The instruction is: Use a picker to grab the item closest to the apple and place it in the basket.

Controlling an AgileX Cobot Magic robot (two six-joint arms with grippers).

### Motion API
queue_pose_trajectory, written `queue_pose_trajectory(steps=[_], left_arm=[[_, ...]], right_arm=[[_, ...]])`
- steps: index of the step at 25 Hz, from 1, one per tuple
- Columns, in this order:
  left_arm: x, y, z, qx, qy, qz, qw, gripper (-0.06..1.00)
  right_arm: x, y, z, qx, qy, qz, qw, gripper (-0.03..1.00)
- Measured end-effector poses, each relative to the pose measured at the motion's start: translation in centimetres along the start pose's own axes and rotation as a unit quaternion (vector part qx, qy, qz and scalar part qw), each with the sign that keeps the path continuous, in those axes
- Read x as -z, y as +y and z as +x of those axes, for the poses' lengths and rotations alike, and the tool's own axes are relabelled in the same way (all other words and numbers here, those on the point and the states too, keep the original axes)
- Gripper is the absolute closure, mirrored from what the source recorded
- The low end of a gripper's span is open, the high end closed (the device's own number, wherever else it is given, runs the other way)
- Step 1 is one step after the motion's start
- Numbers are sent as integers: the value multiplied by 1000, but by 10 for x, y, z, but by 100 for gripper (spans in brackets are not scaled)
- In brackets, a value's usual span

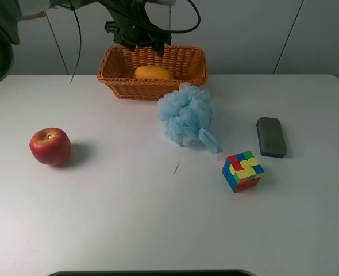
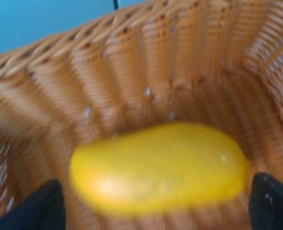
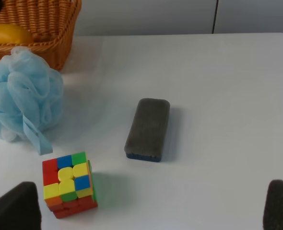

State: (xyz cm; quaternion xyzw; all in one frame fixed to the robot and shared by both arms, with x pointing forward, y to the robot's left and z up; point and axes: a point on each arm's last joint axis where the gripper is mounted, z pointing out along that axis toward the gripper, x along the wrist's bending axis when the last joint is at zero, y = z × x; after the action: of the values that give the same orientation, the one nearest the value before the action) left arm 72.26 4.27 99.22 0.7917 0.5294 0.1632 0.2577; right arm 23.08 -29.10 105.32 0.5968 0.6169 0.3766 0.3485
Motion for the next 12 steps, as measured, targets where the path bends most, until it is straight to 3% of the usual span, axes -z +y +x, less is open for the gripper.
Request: queue_pose_trajectory(steps=[4, 8, 12], left_arm=[[62, 7, 3, -1, 6, 45, 999, 21], [118, 18, 3, -33, -6, 16, 999, 21], [164, 10, 3, -35, -23, 11, 999, 21]], right_arm=[[0, 0, 0, 0, 0, 0, 1000, 27], [0, 0, 0, 0, 0, 0, 1000, 27], [0, 0, 0, -1, 0, 0, 1000, 27]])
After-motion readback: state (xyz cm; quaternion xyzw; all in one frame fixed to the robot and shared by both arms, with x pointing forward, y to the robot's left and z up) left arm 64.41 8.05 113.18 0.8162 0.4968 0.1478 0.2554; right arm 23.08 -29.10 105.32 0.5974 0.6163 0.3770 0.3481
